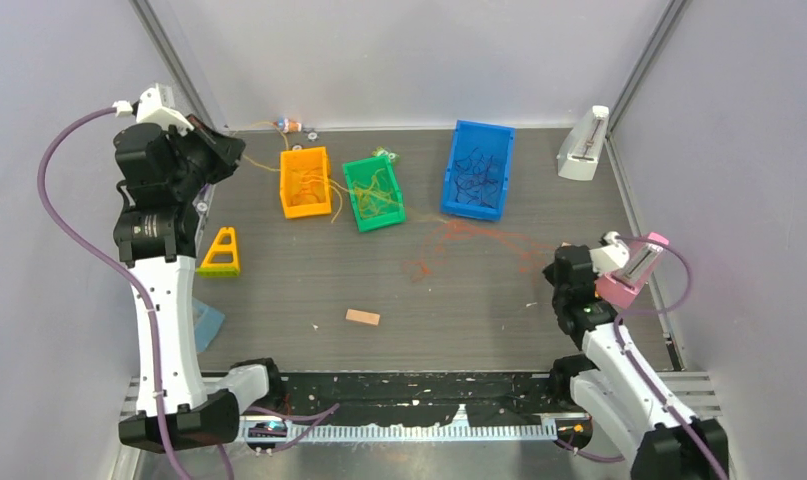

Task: Untangle the cables

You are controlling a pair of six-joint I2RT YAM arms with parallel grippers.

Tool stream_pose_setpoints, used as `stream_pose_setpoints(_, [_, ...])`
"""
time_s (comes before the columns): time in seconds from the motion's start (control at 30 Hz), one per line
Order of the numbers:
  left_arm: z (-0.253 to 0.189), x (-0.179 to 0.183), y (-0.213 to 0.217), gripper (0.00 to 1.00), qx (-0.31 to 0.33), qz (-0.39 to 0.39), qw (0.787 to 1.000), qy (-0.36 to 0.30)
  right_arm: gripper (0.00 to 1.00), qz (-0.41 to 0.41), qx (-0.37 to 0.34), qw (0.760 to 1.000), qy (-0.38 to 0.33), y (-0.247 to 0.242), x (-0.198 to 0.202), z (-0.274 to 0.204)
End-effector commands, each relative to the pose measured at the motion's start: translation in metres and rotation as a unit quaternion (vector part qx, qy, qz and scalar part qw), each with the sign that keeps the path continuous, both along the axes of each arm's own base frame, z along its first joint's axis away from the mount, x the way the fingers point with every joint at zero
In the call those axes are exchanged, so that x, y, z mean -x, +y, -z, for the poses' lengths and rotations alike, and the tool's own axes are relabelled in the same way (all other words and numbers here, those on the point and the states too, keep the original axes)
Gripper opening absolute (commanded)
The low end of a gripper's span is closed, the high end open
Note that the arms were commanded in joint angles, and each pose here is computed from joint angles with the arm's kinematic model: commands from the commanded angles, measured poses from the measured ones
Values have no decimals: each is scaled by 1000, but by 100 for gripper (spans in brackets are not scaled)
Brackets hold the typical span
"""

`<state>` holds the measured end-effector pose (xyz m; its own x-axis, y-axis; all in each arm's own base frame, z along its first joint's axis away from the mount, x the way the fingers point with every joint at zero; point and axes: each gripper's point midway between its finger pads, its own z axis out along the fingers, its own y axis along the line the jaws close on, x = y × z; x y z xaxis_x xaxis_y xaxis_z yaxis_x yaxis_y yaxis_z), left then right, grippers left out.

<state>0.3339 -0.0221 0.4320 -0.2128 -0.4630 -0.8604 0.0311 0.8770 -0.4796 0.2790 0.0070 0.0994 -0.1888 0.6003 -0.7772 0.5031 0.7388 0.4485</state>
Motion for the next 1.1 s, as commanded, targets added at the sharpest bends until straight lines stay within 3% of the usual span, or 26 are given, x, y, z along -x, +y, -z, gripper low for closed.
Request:
stream_pose_setpoints(0.0, [-6, 2, 35, 0, 10, -62, 998, -27, 5, 110, -5, 993, 52, -58, 28, 8])
stream_pose_setpoints(0.2, [13, 3, 65, 0, 10, -121, 992, -15, 5, 172, 10, 983, 56, -93, 42, -5])
stream_pose_setpoints(0.37, [20, -12, 39, 0, 29, -45, 999, -11, 5, 27, -4, 1000, 13, -54, 13, -21])
stream_pose_setpoints(0.5, [28, -25, 26, 0, 35, -12, 999, 4, 5, -67, -7, 998, -13, -28, -2, -34])
stream_pose_setpoints(0.63, [19, -32, 23, 0, 40, -2, 999, -3, 5, -103, -5, 994, -26, -17, -8, -42])
stream_pose_setpoints(0.7, [7, -36, 16, 0, 44, 15, 999, -12, 13, -124, -7, 992, -28, -11, -11, -45])
stream_pose_setpoints(0.73, [5, -38, 10, 0, 46, 26, 999, -13, 37, -147, -8, 989, -30, -4, -14, -47])
stream_pose_setpoints(0.77, [-2, -39, 4, 0, 46, 37, 998, -20, 53, -157, -6, 987, -32, -2, -15, -47])
stream_pose_setpoints(0.8, [-6, -42, -6, 0, 46, 51, 997, -21, 82, -172, -11, 984, -34, 3, -17, -48])
stream_pose_setpoints(0.83, [-10, -43, -13, 0, 45, 61, 997, -25, 98, -181, -10, 983, -40, 6, -19, -51])
stream_pose_setpoints(1.07, [-27, -59, -61, 0, 41, 123, 991, -41, 95, -246, -15, 969, -3, 33, -28, -38])
